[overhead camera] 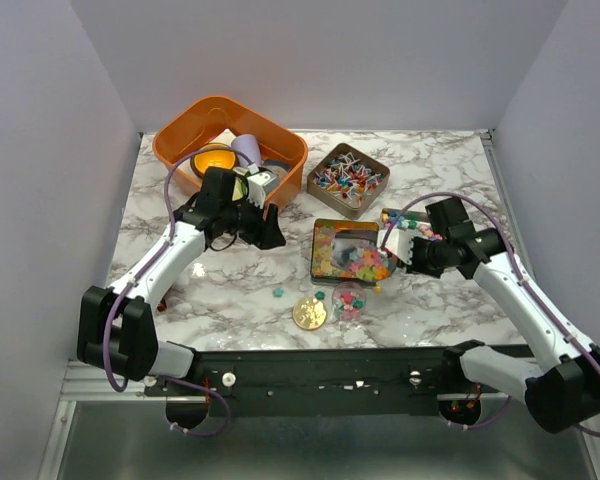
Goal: Pack the candies
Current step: Place the fake candies in the packing bottle.
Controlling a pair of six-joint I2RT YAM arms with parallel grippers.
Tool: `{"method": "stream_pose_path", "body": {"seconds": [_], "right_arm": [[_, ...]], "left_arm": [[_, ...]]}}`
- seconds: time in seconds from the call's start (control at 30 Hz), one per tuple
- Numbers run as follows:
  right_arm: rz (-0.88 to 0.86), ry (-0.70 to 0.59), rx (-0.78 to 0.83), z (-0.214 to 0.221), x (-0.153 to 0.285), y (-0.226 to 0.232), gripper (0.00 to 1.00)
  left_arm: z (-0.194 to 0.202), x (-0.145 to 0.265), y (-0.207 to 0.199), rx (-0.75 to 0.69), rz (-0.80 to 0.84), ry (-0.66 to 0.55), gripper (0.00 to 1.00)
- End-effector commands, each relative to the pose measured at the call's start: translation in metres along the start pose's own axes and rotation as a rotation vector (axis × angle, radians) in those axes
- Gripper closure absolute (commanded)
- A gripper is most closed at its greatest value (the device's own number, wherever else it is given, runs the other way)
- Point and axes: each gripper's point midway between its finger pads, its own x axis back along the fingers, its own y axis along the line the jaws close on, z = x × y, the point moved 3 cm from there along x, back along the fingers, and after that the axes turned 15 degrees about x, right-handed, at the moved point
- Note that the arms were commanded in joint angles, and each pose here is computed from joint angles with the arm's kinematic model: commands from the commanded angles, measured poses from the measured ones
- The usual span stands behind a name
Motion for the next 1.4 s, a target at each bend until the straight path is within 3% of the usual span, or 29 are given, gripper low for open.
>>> {"method": "stream_pose_path", "body": {"seconds": [0.0, 0.13, 0.17, 0.5, 0.77, 1.37], "right_arm": [[-0.078, 0.05, 0.07, 0.012, 0.013, 0.033, 0.99], [-0.104, 0.09, 0.105, 0.023, 0.014, 0.049, 0.99], [-0.09, 0.111, 0.131, 0.026, 0.016, 0.049, 0.99], [-0.105, 0.259, 0.225, 0.046, 0.028, 0.044, 0.99], [-0.088, 0.341, 0.203, 0.049, 0.035, 0.02, 0.99], [-0.081, 0.419, 0.304, 0.036, 0.04, 0.008, 0.99]], "left_arm": [[0.021, 0.004, 0.015, -0.034, -0.048, 0.053, 0.31], [0.036, 0.006, 0.021, -0.031, -0.073, 0.056, 0.24], [0.041, 0.006, 0.023, -0.025, -0.08, 0.062, 0.02], [0.037, 0.019, 0.033, -0.007, -0.109, -0.011, 0.01], [0.037, 0.025, 0.031, 0.007, -0.095, -0.048, 0.01], [0.04, 0.023, 0.036, 0.026, -0.097, -0.068, 0.01]]}}
